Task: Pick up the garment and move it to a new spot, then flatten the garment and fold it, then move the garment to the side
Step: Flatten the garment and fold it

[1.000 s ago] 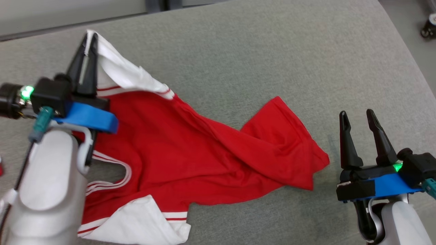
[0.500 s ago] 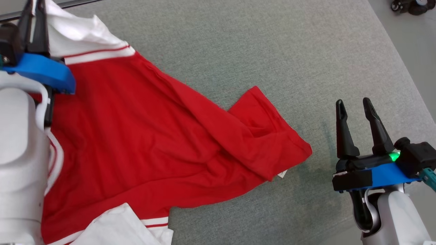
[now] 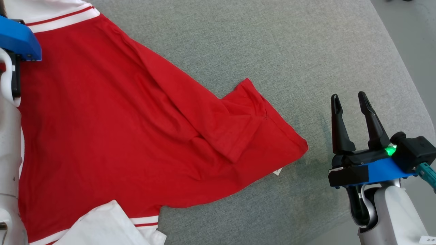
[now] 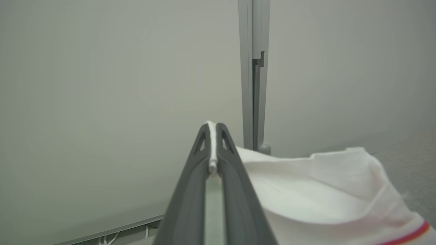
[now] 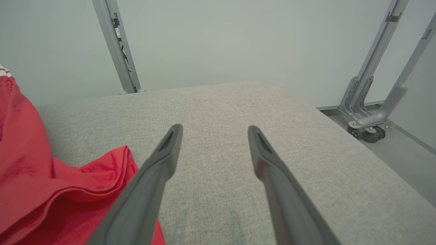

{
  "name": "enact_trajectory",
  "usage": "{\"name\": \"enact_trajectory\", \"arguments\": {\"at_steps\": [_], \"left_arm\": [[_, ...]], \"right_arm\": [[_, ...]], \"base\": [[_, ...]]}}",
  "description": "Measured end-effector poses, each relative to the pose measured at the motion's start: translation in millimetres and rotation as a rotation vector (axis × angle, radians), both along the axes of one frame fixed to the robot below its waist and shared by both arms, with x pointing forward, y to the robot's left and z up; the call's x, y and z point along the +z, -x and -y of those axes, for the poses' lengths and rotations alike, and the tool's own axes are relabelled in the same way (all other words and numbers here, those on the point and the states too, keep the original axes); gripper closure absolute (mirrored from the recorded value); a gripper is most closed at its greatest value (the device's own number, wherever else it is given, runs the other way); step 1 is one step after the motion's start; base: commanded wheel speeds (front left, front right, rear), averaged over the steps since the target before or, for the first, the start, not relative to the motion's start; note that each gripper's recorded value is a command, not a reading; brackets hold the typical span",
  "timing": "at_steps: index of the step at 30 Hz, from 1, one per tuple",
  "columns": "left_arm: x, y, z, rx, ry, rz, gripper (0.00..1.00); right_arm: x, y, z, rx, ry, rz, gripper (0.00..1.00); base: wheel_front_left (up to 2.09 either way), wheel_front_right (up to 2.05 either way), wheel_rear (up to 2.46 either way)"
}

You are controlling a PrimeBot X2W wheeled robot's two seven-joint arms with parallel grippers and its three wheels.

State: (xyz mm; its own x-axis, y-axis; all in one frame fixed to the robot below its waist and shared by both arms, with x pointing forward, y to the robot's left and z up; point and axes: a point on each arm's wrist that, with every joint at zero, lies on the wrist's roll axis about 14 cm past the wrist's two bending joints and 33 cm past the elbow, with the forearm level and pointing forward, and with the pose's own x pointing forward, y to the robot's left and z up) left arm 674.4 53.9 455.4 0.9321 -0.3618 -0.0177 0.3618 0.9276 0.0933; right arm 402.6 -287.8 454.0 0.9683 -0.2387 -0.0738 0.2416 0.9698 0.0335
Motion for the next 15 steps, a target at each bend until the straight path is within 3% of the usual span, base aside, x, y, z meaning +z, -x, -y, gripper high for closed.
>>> {"name": "enact_trajectory", "arguments": {"at_steps": [7, 15], "left_arm": [[18.9, 10.3, -6.8, 0.003, -0.009, 0.054, 0.0], [54.6, 55.0, -34.4, 0.037, 0.031, 0.146, 0.0]], "right_arm": [[2.9, -3.9, -7.9, 0.019, -0.019, 0.017, 0.0], [16.5, -14.2, -27.9, 0.075, -0.049, 0.073, 0.0]], "base": [[0.0, 0.0, 0.0], [0.0, 0.0, 0.0]]}}
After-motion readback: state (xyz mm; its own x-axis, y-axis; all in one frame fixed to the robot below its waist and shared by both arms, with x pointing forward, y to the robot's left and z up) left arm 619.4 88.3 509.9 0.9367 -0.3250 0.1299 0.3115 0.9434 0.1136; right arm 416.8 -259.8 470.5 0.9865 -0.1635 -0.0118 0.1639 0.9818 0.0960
